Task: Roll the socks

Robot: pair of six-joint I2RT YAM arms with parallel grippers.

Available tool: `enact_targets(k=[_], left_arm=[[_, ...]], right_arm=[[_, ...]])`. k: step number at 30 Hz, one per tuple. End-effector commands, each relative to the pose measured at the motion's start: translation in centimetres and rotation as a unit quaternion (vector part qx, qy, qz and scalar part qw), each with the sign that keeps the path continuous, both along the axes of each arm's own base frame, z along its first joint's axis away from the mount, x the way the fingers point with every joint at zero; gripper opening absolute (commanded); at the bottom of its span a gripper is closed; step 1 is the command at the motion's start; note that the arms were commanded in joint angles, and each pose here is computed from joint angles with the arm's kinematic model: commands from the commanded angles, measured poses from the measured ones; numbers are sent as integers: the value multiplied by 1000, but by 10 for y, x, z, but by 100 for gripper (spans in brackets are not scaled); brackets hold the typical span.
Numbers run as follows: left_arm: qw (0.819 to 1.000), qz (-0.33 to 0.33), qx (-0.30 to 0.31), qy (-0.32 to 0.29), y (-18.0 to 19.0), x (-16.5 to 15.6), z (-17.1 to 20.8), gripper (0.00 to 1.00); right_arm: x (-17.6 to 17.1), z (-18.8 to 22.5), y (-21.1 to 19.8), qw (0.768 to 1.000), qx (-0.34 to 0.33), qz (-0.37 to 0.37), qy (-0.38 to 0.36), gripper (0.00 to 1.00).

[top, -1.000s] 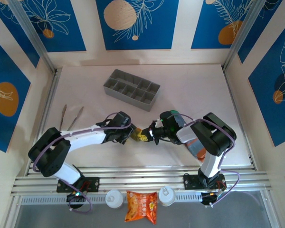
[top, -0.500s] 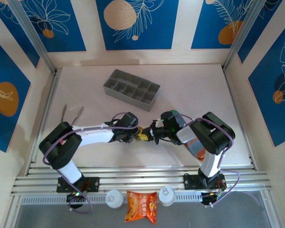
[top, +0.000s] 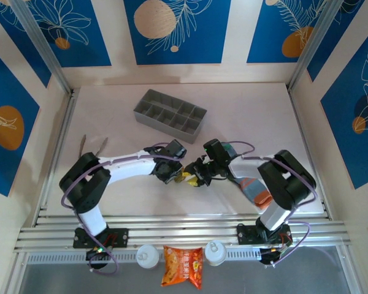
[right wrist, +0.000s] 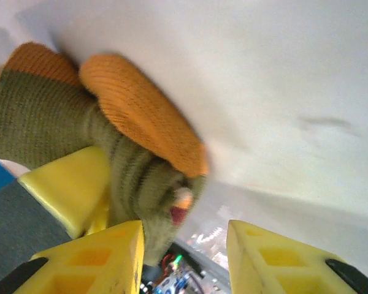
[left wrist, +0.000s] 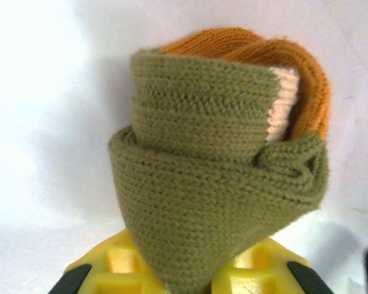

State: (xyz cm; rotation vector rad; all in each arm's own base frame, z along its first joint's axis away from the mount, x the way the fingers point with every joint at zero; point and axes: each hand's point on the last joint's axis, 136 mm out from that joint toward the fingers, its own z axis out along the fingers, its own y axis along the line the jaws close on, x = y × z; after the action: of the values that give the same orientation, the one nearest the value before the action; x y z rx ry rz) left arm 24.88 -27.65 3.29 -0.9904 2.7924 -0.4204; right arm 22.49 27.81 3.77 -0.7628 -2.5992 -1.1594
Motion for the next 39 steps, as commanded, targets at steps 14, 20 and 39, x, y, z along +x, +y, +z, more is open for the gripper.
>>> enact_targets(k=[14,20,39], left_arm=[[934,-77,246,248,46,-57,-47,0],[928,-101,244,264,31,-49,-62,0],[916,-121,235,301,10,-45,-85,1]], right_arm=[[-41,-9,-60,995,-98,-13,-19,39],[-44,-7,-62,995,-96,-11,-20,38],[-23,36,-9,976,-15,18,-218,50]])
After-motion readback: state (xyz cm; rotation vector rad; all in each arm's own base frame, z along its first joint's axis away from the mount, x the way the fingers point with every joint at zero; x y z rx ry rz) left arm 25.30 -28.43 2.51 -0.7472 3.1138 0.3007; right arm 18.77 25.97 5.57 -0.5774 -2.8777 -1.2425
